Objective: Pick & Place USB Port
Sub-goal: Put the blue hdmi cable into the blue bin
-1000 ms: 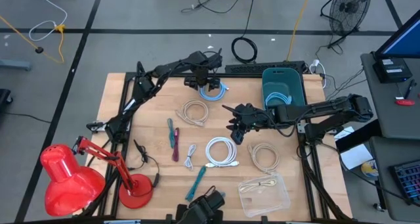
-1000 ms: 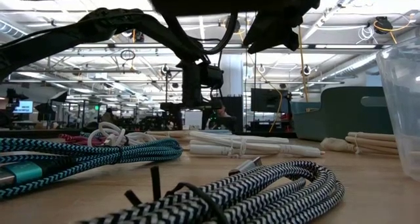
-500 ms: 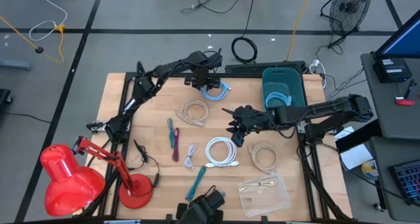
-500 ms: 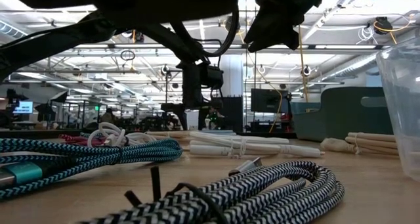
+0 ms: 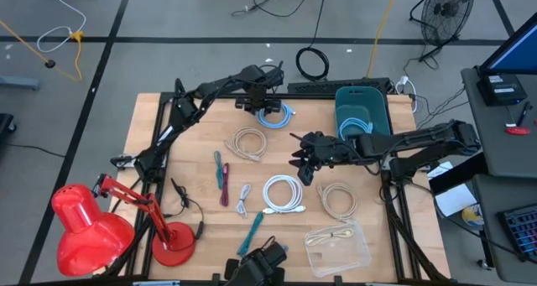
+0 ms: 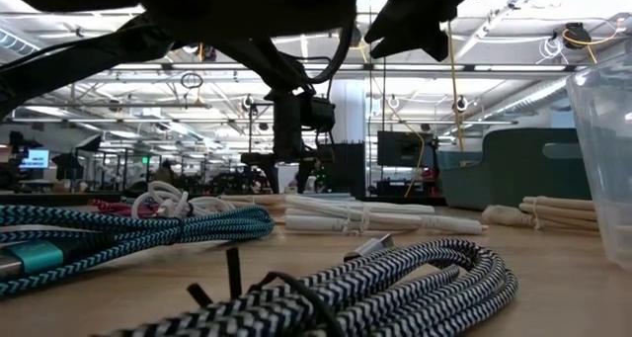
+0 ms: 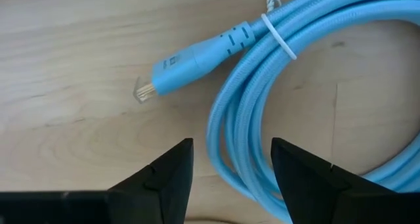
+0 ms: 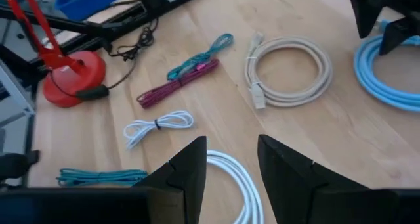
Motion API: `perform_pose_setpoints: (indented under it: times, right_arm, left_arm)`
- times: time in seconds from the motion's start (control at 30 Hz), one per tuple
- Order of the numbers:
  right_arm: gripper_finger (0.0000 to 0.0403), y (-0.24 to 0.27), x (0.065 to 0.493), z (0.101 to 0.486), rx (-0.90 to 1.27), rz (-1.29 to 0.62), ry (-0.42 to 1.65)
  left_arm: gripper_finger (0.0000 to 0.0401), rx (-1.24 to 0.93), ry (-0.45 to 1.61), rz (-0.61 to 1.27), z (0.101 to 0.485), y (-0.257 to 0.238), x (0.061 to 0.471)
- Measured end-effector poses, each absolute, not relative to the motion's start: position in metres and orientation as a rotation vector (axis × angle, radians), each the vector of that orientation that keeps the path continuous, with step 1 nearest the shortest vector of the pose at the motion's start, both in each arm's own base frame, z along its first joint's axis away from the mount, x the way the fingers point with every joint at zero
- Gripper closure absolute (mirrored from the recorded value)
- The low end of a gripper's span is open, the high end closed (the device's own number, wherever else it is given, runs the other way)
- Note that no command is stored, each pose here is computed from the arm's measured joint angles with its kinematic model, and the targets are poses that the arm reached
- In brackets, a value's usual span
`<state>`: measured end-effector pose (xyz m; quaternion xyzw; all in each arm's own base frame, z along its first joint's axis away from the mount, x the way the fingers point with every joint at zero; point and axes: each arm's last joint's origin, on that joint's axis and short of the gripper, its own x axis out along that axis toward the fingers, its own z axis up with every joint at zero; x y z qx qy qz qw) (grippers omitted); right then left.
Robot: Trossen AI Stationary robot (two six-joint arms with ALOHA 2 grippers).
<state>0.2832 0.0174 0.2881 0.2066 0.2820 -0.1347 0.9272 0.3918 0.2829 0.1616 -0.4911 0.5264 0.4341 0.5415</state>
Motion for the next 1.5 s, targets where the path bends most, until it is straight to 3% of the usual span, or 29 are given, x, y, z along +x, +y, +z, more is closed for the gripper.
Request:
perform_pose_setpoints:
  times: [1.5]
  right_arm:
    - [0.0275,0.0187,0.2834,0.2879,0.405,-0.273,0.577]
  left_arm:
    - [0.0192,-1.161,1.225,1.036,0.1617,0.2809,0.3959]
